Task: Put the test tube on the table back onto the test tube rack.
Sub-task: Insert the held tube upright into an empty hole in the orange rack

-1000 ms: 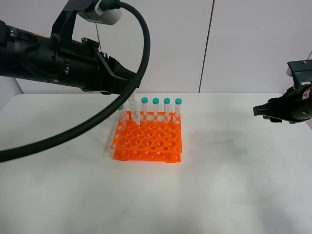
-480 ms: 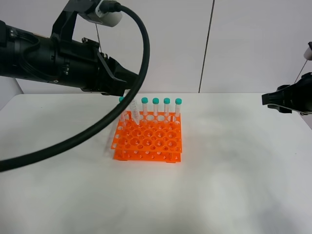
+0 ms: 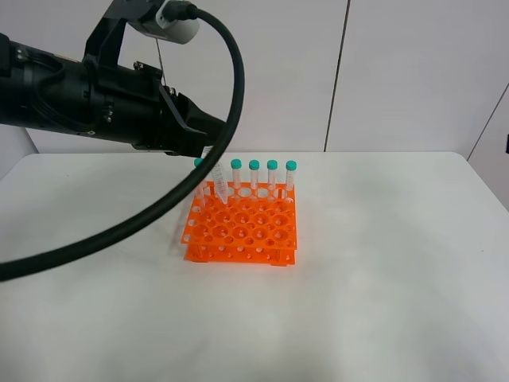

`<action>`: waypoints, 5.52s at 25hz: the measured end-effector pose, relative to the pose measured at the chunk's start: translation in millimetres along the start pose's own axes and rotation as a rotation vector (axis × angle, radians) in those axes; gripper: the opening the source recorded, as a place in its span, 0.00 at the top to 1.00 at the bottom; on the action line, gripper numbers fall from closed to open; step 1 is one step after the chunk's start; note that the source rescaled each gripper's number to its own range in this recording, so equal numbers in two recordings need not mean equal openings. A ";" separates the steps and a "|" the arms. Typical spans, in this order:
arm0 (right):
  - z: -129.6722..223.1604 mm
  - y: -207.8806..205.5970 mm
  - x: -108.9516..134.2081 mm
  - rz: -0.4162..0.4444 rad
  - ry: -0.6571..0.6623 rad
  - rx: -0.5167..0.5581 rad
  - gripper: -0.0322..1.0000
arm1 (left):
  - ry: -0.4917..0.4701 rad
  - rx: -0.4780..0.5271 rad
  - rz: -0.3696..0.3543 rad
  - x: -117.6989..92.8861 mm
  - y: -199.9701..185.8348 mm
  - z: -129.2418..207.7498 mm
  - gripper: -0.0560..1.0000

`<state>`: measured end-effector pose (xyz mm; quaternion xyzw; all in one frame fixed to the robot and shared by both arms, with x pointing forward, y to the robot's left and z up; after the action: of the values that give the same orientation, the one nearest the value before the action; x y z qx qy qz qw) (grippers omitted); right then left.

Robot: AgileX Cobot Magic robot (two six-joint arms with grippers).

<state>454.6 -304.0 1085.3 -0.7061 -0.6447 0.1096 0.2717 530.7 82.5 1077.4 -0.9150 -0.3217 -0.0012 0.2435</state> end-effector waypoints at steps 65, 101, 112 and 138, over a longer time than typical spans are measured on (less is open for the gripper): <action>130.2 -91.2 -28.2 -0.044 0.082 -0.105 0.00 | 0.018 0.010 0.012 -2.3 0.5 3.0 0.95; 130.3 -91.2 -28.1 -0.045 0.082 -0.104 0.00 | -0.122 0.036 -0.411 102.9 105.0 84.1 0.95; 130.3 -91.2 -28.1 -0.045 0.082 -0.104 0.00 | -0.168 0.062 -0.403 107.2 125.5 97.4 0.95; 130.1 -91.2 -28.1 -0.045 0.082 -0.105 0.00 | -0.184 0.098 -0.388 105.5 143.5 118.7 0.95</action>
<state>307.2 -297.7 1019.9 -0.7086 -0.6536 0.0403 0.2627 680.6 100.8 925.7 -0.8193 -0.5123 0.0511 0.2524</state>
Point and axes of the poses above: a point on each arm's last joint axis where the gripper is mounted, y pointing out along that axis toward the gripper, x along the wrist's bending axis when the last joint is at zero, z = x × y, the point moved 8 cm from there along y, pointing out along that axis toward the gripper, and after that the axes turned 14 degrees about y, right-handed, at the moved point
